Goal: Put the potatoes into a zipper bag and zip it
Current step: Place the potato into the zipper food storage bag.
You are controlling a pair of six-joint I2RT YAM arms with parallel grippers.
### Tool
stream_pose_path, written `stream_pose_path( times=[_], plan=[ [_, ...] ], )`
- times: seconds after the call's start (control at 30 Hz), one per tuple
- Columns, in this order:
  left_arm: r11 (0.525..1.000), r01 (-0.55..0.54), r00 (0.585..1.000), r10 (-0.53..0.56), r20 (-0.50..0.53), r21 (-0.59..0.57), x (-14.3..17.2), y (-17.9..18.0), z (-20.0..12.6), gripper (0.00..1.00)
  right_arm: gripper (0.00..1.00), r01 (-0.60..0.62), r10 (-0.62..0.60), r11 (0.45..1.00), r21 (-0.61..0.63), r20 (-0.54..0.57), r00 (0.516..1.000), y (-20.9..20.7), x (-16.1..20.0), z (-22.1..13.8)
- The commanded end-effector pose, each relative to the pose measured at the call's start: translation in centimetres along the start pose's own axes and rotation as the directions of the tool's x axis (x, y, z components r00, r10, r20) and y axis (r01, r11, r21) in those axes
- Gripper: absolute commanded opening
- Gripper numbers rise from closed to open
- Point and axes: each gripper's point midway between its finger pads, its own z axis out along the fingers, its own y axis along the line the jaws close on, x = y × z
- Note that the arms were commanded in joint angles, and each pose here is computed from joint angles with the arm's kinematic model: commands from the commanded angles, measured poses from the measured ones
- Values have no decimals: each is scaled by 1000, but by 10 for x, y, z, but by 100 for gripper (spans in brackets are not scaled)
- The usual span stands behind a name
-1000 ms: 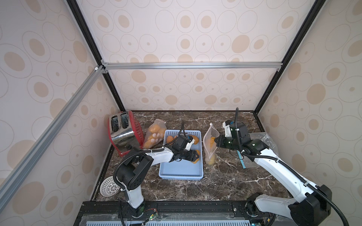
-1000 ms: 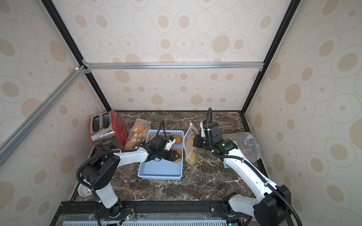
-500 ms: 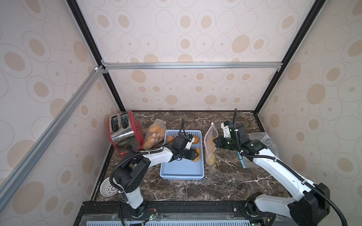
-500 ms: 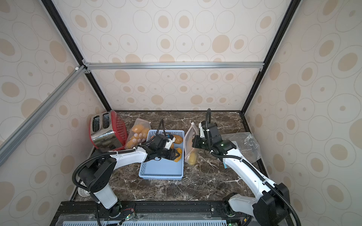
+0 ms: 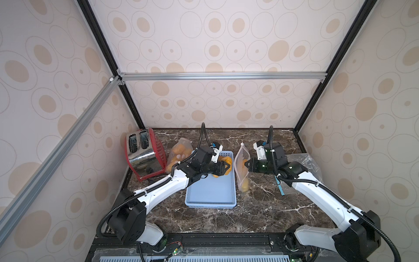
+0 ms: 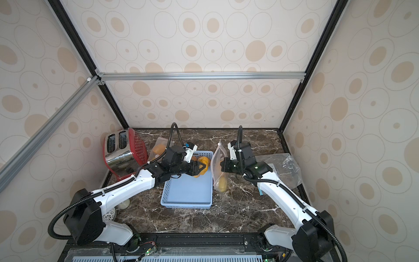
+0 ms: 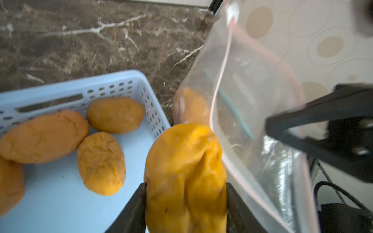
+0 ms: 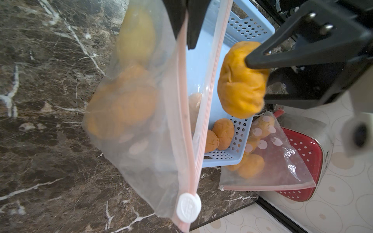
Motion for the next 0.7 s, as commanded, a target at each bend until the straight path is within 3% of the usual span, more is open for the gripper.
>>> stream_pose_path(
  times=[0.0,0.2,0.47,0.67],
  plan=[
    [988,-38,996,25,86,148,-46,-44,-14,41,0,13,-13,1000,-21,-6,1000,3,0,2],
    [981,-26,998,16,58,190,-63,-56,12,40,0,19,-19,999,-31,-10,1000,5,0,0],
    [982,35,999,-29,-39,187,-37,-41,54,40,0,21,-21,999,-37,-3,1000,7,-1,-3],
    [983,58,995,-43,-88,176,-18,-33,63,44,0,22,-22,999,-38,0,1000,7,-2,-3]
  ],
)
